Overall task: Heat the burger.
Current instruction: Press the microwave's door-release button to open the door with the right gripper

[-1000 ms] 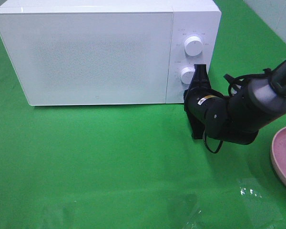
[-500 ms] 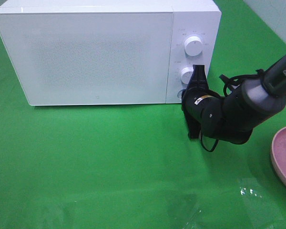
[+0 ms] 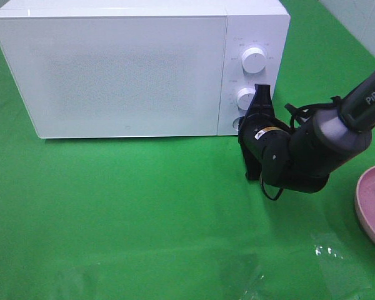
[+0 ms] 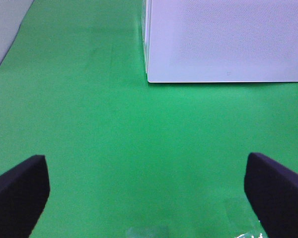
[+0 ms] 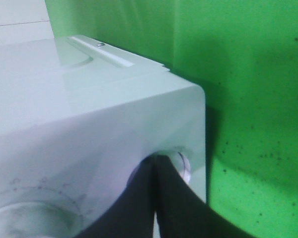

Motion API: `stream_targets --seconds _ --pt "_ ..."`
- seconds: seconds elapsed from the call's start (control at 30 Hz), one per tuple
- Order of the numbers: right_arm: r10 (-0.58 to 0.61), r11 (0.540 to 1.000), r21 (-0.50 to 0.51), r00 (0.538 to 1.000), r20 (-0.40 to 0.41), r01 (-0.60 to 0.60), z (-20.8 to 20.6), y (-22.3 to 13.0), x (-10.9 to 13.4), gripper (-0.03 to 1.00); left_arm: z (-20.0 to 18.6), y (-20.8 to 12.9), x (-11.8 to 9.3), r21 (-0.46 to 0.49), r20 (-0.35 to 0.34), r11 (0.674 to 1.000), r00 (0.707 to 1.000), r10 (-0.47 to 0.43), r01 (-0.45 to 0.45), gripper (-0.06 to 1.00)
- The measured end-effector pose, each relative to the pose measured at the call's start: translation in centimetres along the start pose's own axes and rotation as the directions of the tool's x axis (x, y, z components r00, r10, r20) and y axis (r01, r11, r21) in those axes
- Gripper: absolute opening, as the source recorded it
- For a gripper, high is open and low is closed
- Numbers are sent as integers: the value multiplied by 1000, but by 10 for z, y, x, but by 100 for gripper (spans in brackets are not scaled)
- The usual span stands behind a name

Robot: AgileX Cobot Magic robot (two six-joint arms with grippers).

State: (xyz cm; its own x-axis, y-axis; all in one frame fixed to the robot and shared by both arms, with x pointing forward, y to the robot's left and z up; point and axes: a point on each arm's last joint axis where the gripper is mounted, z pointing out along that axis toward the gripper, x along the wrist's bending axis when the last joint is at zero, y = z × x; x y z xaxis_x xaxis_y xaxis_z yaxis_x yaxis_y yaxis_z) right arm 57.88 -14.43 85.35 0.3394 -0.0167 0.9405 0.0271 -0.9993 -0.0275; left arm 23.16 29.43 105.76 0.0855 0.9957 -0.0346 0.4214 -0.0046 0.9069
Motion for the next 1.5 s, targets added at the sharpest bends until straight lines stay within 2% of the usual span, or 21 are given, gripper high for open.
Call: stream_targets --seconds 0.7,1.27,1.5 --pt "35 998 -57 999 12 -34 16 -13 -2 0 0 0 0 0 0 1000 1000 0 0 99" --pt "50 997 -57 998 27 -48 15 -13 -2 0 0 0 0 0 0 1000 1000 0 0 99" --pt "52 998 -26 997 65 -50 13 -12 5 0 0 0 0 0 0 1000 1000 0 0 99"
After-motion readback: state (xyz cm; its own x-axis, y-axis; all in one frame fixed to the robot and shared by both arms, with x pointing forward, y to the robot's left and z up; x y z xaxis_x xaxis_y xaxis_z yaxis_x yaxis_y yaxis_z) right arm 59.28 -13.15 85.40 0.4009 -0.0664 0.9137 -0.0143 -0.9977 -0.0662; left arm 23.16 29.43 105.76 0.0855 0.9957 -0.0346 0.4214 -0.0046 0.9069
